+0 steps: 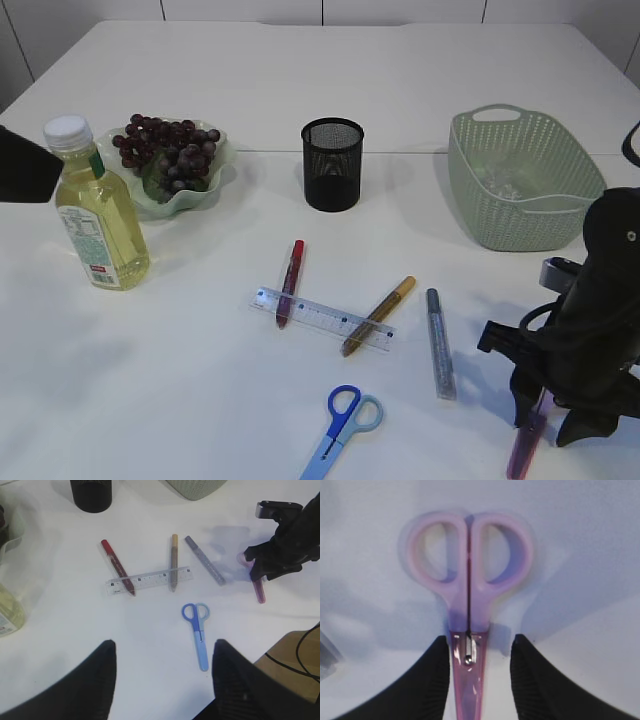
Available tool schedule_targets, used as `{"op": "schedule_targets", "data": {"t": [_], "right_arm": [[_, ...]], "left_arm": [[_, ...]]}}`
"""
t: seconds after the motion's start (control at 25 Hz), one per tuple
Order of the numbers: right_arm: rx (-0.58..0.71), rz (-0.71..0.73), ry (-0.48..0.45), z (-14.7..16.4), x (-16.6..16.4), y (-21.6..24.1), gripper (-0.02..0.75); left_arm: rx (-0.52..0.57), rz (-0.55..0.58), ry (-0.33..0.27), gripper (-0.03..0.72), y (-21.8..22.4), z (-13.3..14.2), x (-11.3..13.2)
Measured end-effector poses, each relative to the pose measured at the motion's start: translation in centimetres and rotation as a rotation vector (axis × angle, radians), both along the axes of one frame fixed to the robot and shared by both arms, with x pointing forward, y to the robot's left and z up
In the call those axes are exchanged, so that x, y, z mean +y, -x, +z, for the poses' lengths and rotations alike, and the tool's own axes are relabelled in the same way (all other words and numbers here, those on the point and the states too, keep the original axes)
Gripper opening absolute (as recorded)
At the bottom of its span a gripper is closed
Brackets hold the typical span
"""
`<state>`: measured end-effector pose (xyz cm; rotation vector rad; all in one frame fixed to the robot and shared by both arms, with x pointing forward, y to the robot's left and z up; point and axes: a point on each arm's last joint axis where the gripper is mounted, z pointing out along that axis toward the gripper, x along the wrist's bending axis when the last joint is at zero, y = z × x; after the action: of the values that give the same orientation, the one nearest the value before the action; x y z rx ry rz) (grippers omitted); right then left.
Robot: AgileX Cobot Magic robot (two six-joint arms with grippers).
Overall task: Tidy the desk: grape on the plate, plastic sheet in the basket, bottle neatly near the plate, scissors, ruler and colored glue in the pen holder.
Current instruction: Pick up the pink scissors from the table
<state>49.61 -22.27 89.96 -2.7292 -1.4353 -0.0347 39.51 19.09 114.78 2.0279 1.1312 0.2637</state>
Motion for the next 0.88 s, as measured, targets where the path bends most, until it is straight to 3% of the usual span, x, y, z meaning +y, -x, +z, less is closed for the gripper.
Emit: {"op": "schedule_targets", "data": {"t": [0.88], "right_arm": [[0.021, -0.03, -0.026, 0.02, 0.24, 0.17, 0.333]], "left_arm": [[0.0, 0.0, 0.0, 0.44, 0.0, 0.0, 0.0]]}}
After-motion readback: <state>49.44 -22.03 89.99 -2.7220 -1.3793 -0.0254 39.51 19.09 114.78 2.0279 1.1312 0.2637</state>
